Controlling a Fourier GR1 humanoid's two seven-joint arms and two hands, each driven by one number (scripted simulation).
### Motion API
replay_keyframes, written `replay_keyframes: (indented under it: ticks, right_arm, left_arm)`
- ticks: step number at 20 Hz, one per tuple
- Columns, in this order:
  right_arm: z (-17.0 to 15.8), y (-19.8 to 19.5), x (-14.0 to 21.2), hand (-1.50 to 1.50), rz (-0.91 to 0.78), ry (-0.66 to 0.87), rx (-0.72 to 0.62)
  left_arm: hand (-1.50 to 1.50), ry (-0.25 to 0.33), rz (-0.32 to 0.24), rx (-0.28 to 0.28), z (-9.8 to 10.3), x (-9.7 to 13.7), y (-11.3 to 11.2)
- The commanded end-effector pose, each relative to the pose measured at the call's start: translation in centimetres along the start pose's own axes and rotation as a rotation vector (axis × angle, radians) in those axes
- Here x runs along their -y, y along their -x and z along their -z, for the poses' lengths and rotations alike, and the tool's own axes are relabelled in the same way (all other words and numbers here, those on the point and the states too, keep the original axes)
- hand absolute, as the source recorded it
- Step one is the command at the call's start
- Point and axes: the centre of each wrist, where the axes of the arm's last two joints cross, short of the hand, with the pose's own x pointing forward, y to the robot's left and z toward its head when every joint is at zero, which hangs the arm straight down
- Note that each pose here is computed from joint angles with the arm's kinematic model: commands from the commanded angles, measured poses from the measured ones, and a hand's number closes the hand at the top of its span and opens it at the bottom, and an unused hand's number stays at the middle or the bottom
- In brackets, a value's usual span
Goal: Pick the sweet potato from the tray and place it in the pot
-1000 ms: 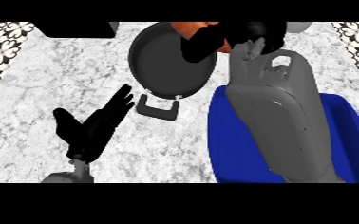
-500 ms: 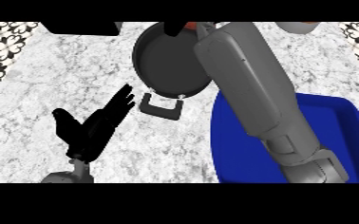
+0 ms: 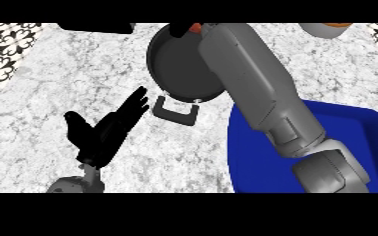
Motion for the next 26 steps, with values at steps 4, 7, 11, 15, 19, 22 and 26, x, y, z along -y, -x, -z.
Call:
replay_keyframes:
  ticks: [4,7,11,15,19,22,26]
  right_arm:
    - [0.9,1.1,-1.3,1.5,0.049,-0.066,-0.084]
    - [0.9,2.8,-1.9,-1.5,0.175,-0.026,-0.152]
    - [1.0,4.7,-1.9,-1.5,0.402,-0.002,-0.138]
    - [1.0,5.9,-2.4,-1.5,0.485,0.012,-0.109]
    - [1.0,6.4,-2.6,-1.5,0.545,0.09,-0.082]
    - [0.8,6.9,-3.3,-1.5,0.476,0.188,-0.073]
    - [1.0,6.6,-3.1,-1.5,0.501,0.199,-0.1]
  left_arm:
    - [0.0,0.044,0.013,0.001,1.1,0.8,-0.6]
    - [0.0,0.051,0.021,0.009,1.1,0.4,-0.1]
    - [0.0,0.056,0.026,0.001,1.4,1.4,-0.4]
    - [0.0,0.065,0.011,0.01,1.0,1.3,-0.7]
    - [0.0,0.067,0.016,0.014,1.7,1.3,-0.6]
    - [0.0,0.04,0.024,0.022,1.4,0.4,-1.5]
    - [0.0,0.016,-0.012,0.007,-0.7,-0.5,0.8]
